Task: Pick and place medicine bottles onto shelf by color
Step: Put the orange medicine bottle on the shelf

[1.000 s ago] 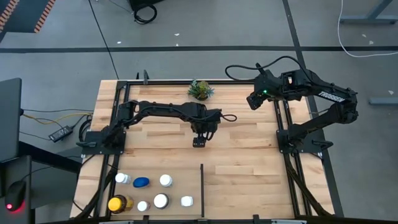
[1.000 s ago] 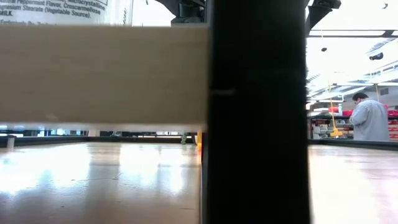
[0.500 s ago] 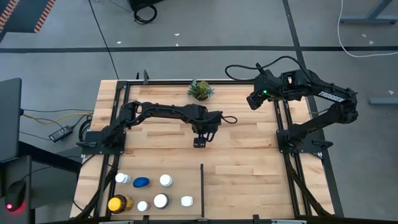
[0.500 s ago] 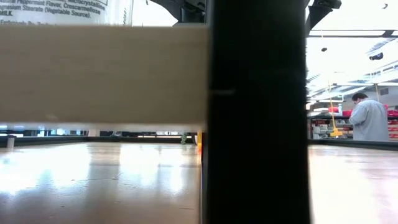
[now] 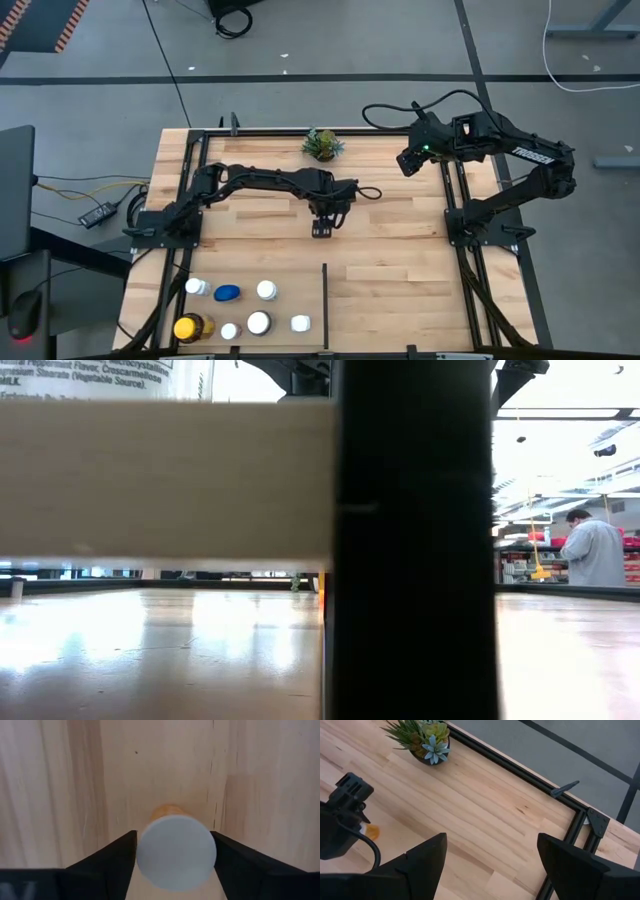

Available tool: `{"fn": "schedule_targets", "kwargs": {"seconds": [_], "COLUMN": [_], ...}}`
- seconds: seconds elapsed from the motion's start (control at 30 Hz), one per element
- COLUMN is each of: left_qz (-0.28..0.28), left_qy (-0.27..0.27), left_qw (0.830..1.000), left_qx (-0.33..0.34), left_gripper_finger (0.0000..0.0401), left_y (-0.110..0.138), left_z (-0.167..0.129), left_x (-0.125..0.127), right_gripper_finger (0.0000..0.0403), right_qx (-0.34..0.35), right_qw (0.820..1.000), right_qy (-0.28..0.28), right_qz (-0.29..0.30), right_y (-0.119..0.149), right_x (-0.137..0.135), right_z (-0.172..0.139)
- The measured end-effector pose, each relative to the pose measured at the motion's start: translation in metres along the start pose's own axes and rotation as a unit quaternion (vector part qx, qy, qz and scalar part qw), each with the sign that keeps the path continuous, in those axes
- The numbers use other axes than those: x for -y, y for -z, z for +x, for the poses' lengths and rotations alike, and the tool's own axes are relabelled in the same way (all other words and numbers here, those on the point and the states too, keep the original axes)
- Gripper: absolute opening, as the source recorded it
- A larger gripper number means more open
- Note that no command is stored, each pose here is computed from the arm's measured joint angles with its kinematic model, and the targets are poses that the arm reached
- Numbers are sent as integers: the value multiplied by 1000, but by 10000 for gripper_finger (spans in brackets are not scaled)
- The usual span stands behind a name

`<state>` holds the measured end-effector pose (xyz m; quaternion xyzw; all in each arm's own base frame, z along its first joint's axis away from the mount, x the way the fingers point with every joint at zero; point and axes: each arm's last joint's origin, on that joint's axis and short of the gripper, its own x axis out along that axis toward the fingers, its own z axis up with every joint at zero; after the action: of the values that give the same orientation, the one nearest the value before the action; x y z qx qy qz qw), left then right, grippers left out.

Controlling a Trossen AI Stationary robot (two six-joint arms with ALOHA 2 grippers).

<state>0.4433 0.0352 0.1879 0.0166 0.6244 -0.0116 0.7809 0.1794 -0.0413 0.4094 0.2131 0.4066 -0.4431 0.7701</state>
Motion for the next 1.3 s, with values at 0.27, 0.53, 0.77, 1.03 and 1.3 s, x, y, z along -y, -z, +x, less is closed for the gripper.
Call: {"fn": "schedule_targets", "kwargs": {"seconds": [0.27,0.53,0.77,1.03,1.3], "left_qz": [-6,-32,-83,-99,-87], "left_qy": [0,1,13,27,30], "left_qw": [1000,999,996,994,995], "left_qx": [1,-4,-37,-34,-33], "left_gripper_finger": [211,232,210,231,210], "left_y": [0,1,7,12,17], "left_z": [0,0,-2,-27,-50], "left_x": [0,0,2,11,31], "right_gripper_finger": [319,319,319,319,319], "right_qx": [5,5,8,21,23], "right_qw": [1000,1000,1000,999,998], "right_qy": [5,5,9,24,28], "right_qz": [0,-2,-17,-41,-54], "right_y": [0,0,-1,-1,-2], "right_x": [0,0,1,1,2], "right_z": [0,0,0,0,0]}}
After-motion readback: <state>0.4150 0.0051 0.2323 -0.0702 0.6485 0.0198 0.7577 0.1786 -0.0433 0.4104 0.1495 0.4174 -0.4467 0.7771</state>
